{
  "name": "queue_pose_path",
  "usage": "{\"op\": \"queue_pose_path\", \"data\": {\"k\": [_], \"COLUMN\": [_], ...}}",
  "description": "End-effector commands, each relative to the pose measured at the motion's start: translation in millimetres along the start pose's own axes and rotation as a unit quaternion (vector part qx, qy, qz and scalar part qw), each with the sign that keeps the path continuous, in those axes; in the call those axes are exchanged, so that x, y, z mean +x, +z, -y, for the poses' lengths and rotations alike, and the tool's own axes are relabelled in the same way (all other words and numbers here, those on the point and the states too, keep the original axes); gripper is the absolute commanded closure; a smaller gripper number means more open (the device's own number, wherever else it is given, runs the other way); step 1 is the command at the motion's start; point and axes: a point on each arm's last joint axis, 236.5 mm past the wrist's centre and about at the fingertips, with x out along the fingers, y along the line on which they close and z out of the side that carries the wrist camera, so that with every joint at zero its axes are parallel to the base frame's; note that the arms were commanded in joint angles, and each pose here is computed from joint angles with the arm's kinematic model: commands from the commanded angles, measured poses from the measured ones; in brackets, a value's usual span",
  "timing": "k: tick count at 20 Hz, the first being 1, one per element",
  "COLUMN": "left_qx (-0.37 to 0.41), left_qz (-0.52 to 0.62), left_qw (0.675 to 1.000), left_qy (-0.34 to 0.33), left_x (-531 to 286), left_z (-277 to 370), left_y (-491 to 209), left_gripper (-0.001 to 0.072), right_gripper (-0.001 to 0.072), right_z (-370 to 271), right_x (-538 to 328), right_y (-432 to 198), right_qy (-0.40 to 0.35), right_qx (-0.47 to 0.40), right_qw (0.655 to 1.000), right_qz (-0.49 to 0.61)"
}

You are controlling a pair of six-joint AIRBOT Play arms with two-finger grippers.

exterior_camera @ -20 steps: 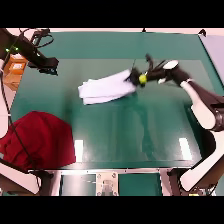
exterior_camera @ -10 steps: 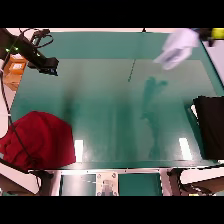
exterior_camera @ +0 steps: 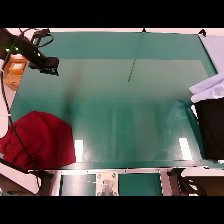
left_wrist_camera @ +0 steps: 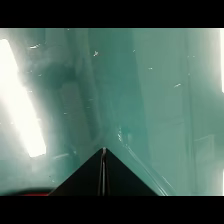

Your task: Fold the shirts.

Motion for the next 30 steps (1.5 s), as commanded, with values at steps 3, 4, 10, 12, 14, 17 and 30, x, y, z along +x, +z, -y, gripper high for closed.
{"op": "queue_pose_path", "data": {"k": [3, 4, 10, 12, 14, 17, 30], "left_qx": [-0.001, -0.001, 0.0, 0.0, 0.001, 0.001, -0.016], "left_qz": [-0.001, -0.004, -0.013, -0.018, -0.02, -0.02, 0.002], "left_qw": [1.0, 1.0, 1.0, 1.0, 1.0, 1.0, 0.999], "left_qy": [-0.005, -0.006, -0.015, -0.019, -0.02, -0.02, -0.04], "left_x": [0, 0, 0, 0, 0, 0, -28], "left_z": [2, 3, 7, 9, 9, 9, 35], "left_y": [-1, -2, -6, -9, -10, -10, -19], "left_gripper": [0.0683, 0.0682, 0.0682, 0.0682, 0.0682, 0.0682, 0.0684], "right_gripper": [0.07, 0.07, 0.0699, 0.0698, 0.0697, 0.0548, 0.07], "right_z": [55, 64, 170, 204, 235, 269, 106], "right_x": [-41, -44, -98, -104, -99, -87, 43], "right_y": [-4, -13, -76, -106, -144, -207, -122], "right_qy": [-0.089, -0.105, -0.354, -0.415, -0.451, -0.463, -0.192], "right_qx": [0.038, 0.043, 0.118, 0.143, 0.167, 0.212, 0.029], "right_qw": [0.995, 0.993, 0.924, 0.89, 0.858, 0.817, 0.967], "right_qz": [0.008, -0.011, -0.084, -0.121, -0.181, -0.271, -0.163]}}
